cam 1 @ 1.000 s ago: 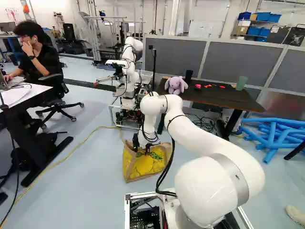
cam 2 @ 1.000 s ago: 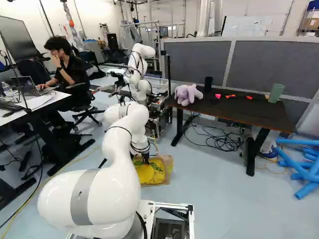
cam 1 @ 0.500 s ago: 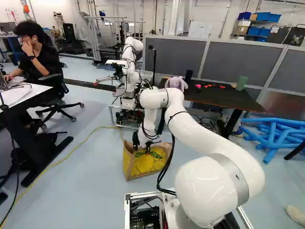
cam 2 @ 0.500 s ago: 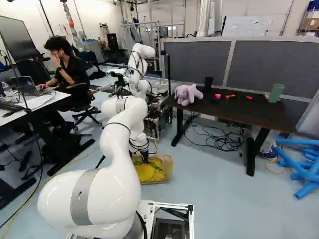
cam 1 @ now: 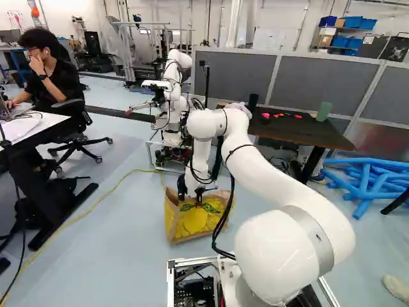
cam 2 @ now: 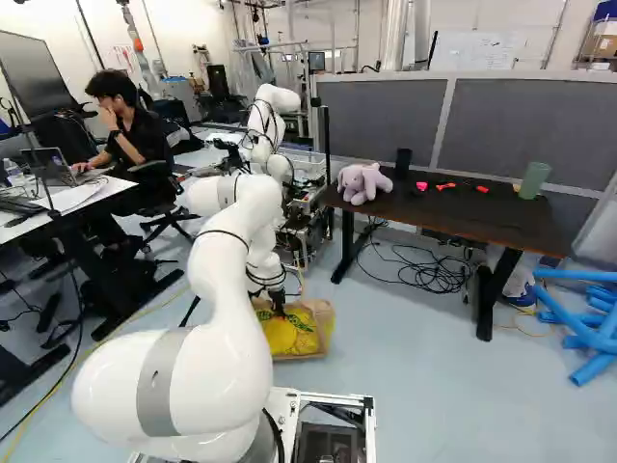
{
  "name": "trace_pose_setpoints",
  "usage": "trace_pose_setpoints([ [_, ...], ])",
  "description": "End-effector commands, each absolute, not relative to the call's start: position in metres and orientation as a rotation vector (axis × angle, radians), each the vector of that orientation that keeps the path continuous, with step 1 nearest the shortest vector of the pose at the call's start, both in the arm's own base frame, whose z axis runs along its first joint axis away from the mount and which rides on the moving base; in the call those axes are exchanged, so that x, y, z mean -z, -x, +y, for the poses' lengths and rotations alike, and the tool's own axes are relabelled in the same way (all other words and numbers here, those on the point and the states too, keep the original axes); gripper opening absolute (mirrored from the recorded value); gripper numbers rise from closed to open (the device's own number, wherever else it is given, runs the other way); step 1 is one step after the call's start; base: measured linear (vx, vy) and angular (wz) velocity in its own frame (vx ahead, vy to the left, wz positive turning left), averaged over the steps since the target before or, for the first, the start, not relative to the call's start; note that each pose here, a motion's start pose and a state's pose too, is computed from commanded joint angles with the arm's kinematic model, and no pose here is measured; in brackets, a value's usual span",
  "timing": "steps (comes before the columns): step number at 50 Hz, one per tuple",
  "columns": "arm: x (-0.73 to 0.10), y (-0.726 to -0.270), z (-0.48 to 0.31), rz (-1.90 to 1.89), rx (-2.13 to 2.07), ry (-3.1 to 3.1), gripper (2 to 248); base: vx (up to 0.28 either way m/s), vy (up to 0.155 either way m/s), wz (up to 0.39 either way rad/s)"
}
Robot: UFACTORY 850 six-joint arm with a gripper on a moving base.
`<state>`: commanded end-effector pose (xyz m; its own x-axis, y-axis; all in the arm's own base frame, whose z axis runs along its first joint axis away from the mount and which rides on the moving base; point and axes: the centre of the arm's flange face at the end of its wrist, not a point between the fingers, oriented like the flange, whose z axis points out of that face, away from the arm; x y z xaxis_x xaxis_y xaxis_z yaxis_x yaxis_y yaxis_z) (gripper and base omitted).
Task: Pick up the bag on the ground and place it on the table
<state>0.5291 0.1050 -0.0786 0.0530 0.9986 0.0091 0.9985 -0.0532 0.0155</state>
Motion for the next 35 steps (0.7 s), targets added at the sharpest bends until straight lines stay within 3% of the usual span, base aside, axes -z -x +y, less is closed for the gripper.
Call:
trace_pose_setpoints([
  [35,0.026,-0.495,0.107,2.134,0.018,-2.322,22,0.000,0.000,0.000],
])
